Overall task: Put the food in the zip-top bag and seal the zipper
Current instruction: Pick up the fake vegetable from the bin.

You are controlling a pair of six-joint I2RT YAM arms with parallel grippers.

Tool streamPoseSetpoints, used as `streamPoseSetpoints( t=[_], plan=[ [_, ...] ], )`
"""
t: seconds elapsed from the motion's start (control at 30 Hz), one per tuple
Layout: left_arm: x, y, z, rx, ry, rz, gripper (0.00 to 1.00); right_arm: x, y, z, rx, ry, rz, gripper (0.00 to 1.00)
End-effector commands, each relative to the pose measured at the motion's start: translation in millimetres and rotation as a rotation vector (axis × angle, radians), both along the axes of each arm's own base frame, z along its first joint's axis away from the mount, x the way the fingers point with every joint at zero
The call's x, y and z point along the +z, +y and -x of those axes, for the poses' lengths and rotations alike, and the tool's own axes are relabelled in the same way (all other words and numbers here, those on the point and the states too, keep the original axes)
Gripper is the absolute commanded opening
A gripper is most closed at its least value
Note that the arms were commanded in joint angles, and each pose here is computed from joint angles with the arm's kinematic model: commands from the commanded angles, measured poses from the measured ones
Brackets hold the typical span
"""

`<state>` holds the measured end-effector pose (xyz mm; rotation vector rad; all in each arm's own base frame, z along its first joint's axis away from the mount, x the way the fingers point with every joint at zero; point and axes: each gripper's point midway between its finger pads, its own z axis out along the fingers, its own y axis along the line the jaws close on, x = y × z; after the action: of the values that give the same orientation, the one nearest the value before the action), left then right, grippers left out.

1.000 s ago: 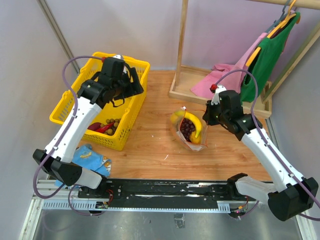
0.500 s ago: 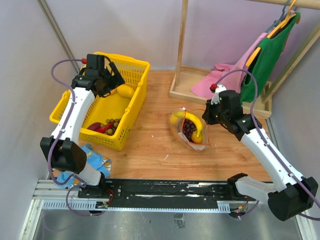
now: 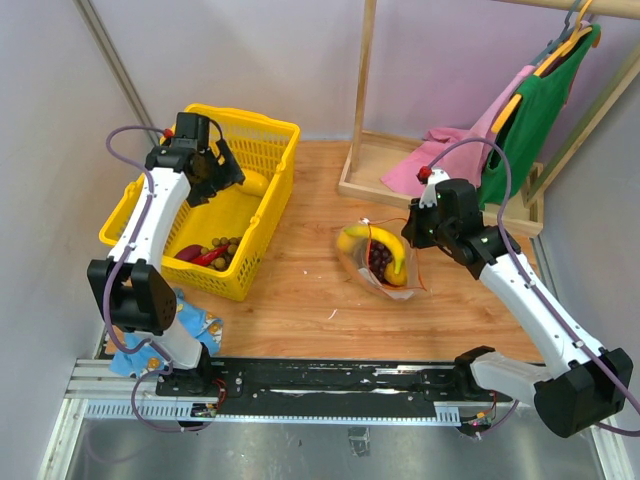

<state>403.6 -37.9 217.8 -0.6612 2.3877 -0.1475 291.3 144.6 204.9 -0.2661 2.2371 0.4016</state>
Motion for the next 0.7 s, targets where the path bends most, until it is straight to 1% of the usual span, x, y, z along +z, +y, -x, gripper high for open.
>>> streamPoseSetpoints(
  t=[0.0,0.1,0.17,0.33,0.5,0.57,0.67],
  plan=[
    [-2.1,14.9,21.7,0.028,0.063,-0.062,0.99,6.4,-4.0,-2.5,0.006,-0.031,0.003,0.01],
    [-18.2,16.3,40.1,0.068,0.131,-0.05,0.99,5.1,-5.2,-1.5,0.009,-0.033,0.011,0.01],
    [-31.0,18.4,54.4,0.13,0.178,-0.036,0.99,5.9,-4.4,-0.8,0.014,-0.033,0.008,0.01],
    [-52.4,33.8,86.8,0.414,0.233,-0.018,0.99,6.7,-2.5,1.4,0.025,-0.041,-0.005,0.01],
    [-64.8,38.9,101.6,0.596,0.277,0.003,0.98,6.4,0.6,4.6,0.041,-0.045,-0.023,0.01],
    [-72.7,39.2,104.4,0.643,0.295,0.011,0.97,7.2,1.0,5.4,0.043,-0.049,-0.027,0.02],
    [-82.8,42.0,107.3,0.717,0.292,0.017,0.89,6.4,0.9,6.8,0.046,-0.054,-0.029,0.02]
  ],
)
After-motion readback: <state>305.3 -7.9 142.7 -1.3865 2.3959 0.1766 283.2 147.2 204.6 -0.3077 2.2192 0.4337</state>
